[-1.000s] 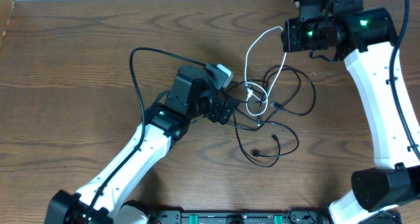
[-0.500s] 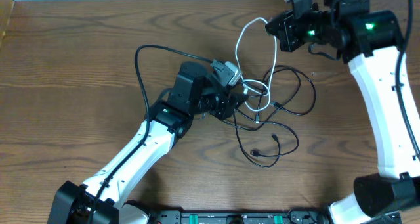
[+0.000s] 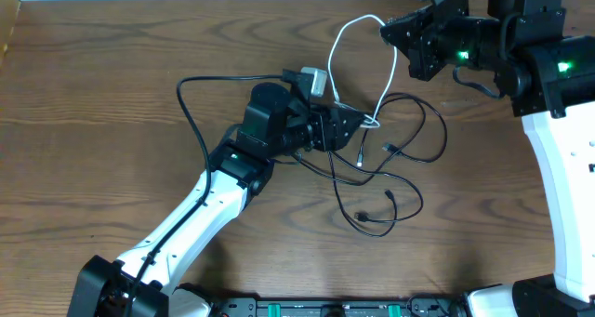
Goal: Untangle cables
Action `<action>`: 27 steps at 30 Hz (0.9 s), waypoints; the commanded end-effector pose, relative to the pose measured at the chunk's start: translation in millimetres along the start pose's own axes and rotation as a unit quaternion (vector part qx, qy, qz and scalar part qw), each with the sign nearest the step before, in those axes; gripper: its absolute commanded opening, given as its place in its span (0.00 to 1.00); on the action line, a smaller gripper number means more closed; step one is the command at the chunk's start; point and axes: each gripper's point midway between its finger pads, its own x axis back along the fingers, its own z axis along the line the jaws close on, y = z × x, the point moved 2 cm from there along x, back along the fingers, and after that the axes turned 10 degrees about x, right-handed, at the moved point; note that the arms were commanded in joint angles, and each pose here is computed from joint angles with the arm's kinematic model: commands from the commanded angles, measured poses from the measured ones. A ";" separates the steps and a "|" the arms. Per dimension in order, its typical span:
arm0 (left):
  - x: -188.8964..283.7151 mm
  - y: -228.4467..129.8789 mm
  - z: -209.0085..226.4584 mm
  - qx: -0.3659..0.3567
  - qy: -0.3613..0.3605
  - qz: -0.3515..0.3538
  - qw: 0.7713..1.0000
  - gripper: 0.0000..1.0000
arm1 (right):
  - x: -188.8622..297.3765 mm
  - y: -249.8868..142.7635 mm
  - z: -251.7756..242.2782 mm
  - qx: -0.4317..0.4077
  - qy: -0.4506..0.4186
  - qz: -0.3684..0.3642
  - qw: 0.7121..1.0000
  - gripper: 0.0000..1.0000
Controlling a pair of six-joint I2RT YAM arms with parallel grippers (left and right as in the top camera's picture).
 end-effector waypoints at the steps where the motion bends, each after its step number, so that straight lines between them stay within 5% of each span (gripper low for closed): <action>1: 0.3 4.2 -7.2 0.054 -0.011 -0.004 0.998 0.96 | 2.5 3.0 5.2 0.007 0.008 -0.006 1.000 0.01; 27: -6.8 6.1 -8.5 0.156 0.013 -0.044 0.987 0.97 | 2.3 3.7 5.9 -0.011 0.010 -0.007 1.000 0.01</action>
